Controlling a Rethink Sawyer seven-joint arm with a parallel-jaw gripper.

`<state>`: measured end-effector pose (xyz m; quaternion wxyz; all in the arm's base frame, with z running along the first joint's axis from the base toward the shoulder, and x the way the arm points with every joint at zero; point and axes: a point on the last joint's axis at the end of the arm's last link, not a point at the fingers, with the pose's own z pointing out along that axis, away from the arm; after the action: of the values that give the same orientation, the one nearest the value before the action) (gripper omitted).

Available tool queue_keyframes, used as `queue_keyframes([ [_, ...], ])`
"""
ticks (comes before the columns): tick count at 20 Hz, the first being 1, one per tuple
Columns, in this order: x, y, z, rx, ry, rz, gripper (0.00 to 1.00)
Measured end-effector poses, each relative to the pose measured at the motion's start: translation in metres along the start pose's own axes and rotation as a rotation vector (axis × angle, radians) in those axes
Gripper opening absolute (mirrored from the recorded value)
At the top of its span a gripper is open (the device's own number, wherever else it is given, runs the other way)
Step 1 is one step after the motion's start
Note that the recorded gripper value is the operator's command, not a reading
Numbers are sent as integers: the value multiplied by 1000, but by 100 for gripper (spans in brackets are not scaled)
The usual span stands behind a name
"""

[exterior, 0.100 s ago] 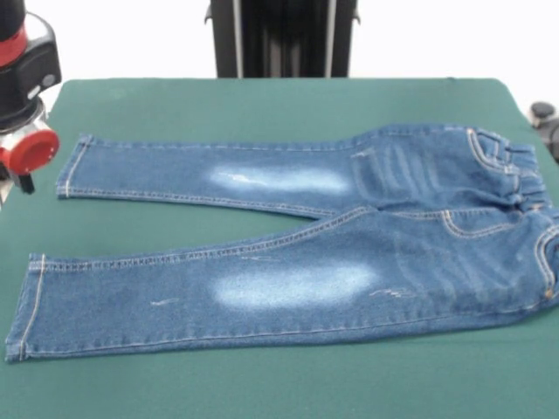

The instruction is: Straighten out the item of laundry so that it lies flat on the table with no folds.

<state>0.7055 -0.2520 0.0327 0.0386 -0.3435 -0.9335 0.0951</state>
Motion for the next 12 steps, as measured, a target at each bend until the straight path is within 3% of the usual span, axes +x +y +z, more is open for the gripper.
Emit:
queue_keyframes([
  [12, 19, 56, -15, -83, 16, 12, 0],
])
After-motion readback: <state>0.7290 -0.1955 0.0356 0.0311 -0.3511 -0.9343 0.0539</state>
